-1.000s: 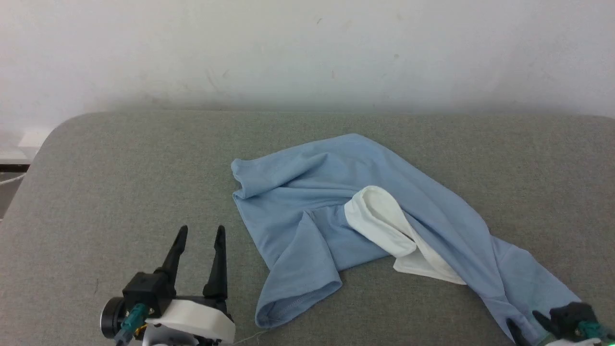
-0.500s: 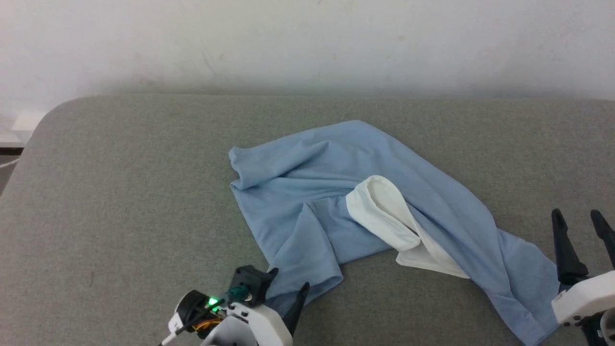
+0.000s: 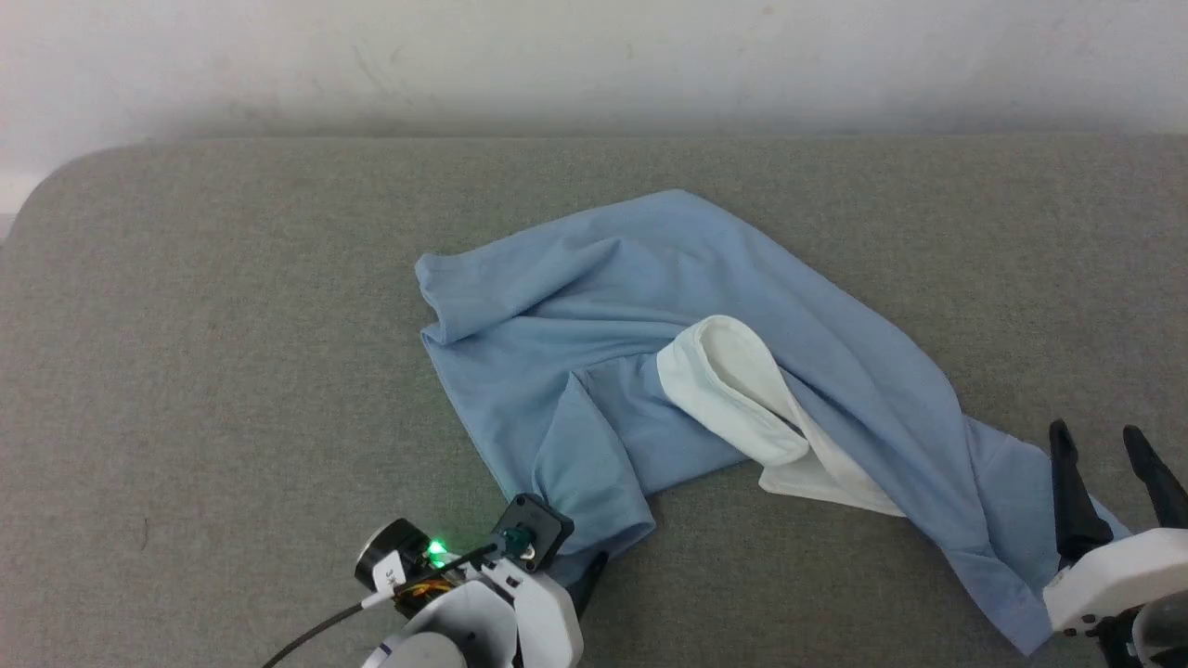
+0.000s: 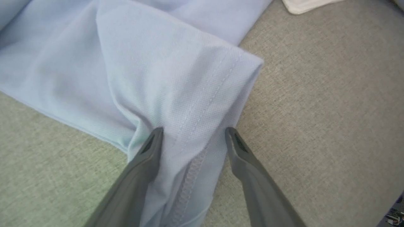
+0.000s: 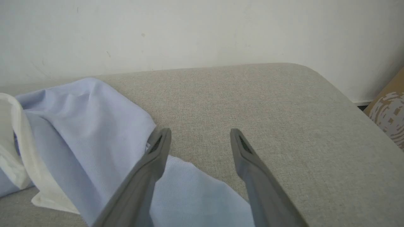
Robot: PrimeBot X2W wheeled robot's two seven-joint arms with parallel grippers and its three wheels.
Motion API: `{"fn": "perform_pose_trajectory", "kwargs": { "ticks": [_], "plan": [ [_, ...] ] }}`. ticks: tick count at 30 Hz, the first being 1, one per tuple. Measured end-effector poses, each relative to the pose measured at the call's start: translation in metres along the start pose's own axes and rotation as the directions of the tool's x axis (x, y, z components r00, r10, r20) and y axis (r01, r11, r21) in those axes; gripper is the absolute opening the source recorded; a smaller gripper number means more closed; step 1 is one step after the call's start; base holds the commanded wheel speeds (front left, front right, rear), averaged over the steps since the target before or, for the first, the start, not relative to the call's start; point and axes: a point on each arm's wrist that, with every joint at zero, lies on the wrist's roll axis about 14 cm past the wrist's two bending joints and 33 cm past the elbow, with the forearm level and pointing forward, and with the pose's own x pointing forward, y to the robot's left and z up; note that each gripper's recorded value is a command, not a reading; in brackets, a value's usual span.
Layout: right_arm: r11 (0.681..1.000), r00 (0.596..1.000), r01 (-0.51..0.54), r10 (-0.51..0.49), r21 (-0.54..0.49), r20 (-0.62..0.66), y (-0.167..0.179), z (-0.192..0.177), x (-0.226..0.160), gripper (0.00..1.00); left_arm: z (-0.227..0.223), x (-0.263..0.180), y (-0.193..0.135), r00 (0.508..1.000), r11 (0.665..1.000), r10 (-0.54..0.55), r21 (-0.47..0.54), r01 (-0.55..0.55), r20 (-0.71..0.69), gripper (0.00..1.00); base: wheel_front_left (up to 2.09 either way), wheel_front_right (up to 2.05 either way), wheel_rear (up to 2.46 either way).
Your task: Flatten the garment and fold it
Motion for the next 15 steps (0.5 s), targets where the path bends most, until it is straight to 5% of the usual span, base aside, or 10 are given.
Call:
{"fn": "perform_pose_trajectory", "kwargs": {
  "ticks": [1,7,15],
  "plan": [
    [1.0,1.0,0.002,-0.002,0.002,-0.007,0.0,-0.002,0.001,1.0,0.001,0.002,0.0,1.0,1.0,-0.008,0.002,0.008,-0.002,0.0,0.0,0.0,0.0],
    [1.0,0.999,0.002,-0.002,0.007,-0.032,0.001,-0.011,0.003,1.0,0.018,-0.002,0.008,0.994,0.998,0.012,-0.063,-0.005,0.105,0.0,0.0,0.0,0.0],
    [0.998,0.998,-0.057,0.057,0.004,-0.029,0.022,-0.008,0.006,1.0,0.059,-0.051,0.074,0.888,0.947,0.296,-0.231,-0.224,0.352,0.0,0.0,0.0,0.0]
  ]
}}
